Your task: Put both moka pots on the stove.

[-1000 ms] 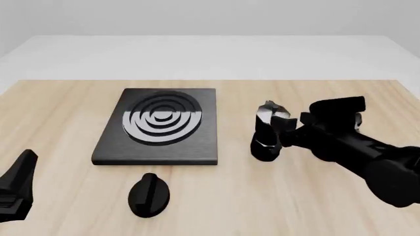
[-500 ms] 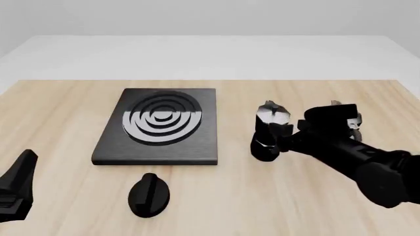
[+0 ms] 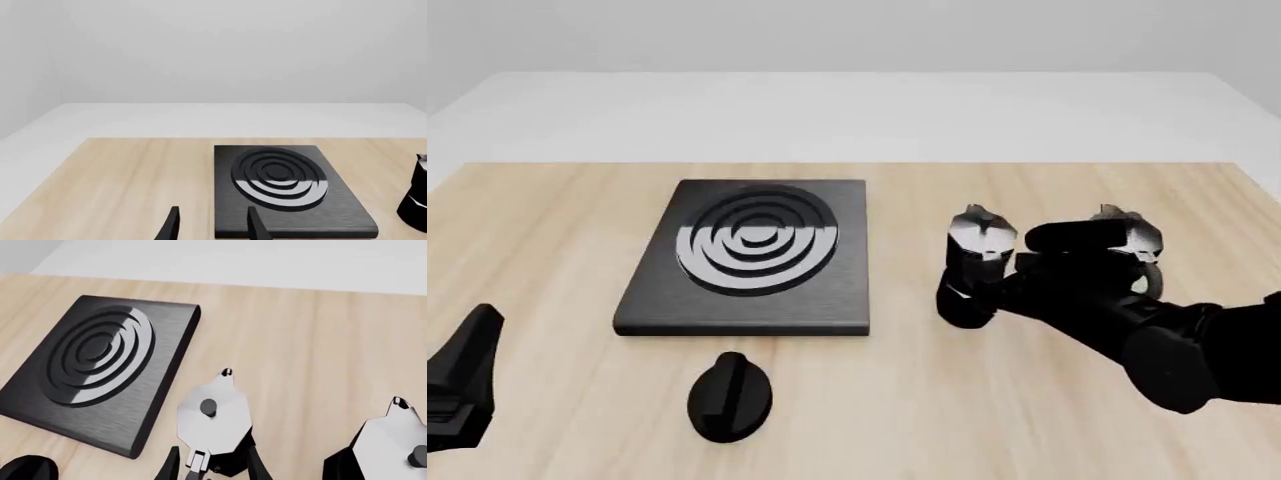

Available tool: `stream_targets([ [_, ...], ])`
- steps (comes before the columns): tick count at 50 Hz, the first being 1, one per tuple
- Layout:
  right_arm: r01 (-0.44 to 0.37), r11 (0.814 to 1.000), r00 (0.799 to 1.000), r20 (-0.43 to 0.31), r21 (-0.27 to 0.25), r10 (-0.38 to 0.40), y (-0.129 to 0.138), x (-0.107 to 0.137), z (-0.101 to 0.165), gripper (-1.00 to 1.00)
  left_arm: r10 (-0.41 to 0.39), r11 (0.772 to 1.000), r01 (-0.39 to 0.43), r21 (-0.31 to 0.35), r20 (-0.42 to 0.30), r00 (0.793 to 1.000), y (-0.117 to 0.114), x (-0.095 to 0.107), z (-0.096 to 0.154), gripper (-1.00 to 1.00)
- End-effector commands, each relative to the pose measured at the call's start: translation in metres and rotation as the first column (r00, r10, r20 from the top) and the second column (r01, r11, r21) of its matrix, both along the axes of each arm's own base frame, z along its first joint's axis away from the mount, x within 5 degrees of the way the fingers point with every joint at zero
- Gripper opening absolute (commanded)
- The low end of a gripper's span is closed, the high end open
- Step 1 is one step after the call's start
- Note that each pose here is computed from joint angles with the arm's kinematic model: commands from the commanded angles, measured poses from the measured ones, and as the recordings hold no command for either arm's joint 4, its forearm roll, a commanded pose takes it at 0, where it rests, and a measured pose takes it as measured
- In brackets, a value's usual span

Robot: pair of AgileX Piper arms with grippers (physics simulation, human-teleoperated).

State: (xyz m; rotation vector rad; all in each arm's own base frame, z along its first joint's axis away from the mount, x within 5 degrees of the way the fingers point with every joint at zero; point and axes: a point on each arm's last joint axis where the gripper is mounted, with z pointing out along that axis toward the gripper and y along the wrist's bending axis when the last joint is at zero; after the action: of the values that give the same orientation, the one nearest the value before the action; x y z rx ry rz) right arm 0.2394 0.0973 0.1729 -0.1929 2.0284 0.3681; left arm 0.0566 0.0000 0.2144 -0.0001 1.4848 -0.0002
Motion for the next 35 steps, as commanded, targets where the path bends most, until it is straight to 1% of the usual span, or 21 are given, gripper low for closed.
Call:
stream_targets([
  [1,-0.008,1.0,1.0,-0.016,0.004,0.008,0.004,0.002,-0.005,1.0,0.0,1.0,0.0,0.0,0.0,1.0,0.0,0.0,0.0,1.0],
  [3,-0.008,1.0,1.0,-0.012,-0.004,0.008,0.003,0.001,-0.004,1.0,0.0,1.0,0.0,0.0,0.0,1.0,0.0,0.0,0.0,1.0],
  [4,-0.009,1.0,1.0,0.0,-0.023,0.009,-0.001,-0.002,-0.002,-1.0,0.0,1.0,0.0,0.0,0.0,1.0,0.0,0.0,0.0,1.0],
  [6,0.001,1.0,1.0,0.004,-0.025,-0.001,-0.005,-0.003,0.0,-1.0,0.0,1.0,0.0,0.0,0.0,1.0,0.0,0.0,0.0,1.0],
  [8,0.005,1.0,1.0,-0.008,-0.012,-0.005,-0.004,-0.002,-0.002,-1.0,0.0,1.0,0.0,0.0,0.0,1.0,0.0,0.0,0.0,1.0],
  [11,0.005,1.0,1.0,-0.007,-0.012,-0.005,-0.004,-0.003,-0.002,-1.0,0.0,1.0,0.0,0.0,0.0,1.0,0.0,0.0,0.0,1.0],
  [22,0.005,1.0,1.0,0.02,-0.013,-0.005,-0.007,-0.006,0.006,-1.0,0.0,1.0,0.0,0.0,0.0,1.0,0.0,0.0,0.0,1.0],
  [25,0.012,1.0,0.999,0.044,-0.013,-0.011,-0.01,-0.009,0.013,-1.0,0.0,1.0,0.0,0.0,0.0,1.0,0.0,0.0,0.0,1.0],
  [26,0.007,1.0,0.998,0.065,-0.014,-0.006,-0.01,-0.01,0.021,-1.0,0.0,1.0,0.0,0.0,0.0,1.0,0.0,0.0,0.0,1.0],
  [27,0.007,1.0,0.998,0.065,-0.014,-0.006,-0.01,-0.01,0.021,-1.0,0.0,1.0,0.0,0.0,0.0,1.0,0.0,0.0,0.0,1.0],
  [28,0.004,1.0,0.996,0.084,-0.023,-0.002,-0.012,-0.012,0.028,-1.0,0.0,1.0,0.0,0.0,0.0,1.0,0.0,0.0,0.0,1.0],
  [31,-0.014,0.999,0.993,0.113,-0.034,0.018,-0.01,-0.015,0.038,-1.0,0.0,1.0,0.0,0.0,0.0,1.0,0.0,0.0,0.0,1.0],
  [32,-0.024,0.999,0.991,0.132,-0.047,0.03,-0.01,-0.017,0.044,-1.0,0.0,1.0,0.0,0.0,0.0,1.0,0.0,0.0,0.0,1.0],
  [35,-0.024,0.998,0.988,0.152,-0.06,0.033,-0.011,-0.016,0.052,-1.0,0.0,1.0,0.0,0.0,0.0,1.0,0.0,0.0,0.0,1.0],
])
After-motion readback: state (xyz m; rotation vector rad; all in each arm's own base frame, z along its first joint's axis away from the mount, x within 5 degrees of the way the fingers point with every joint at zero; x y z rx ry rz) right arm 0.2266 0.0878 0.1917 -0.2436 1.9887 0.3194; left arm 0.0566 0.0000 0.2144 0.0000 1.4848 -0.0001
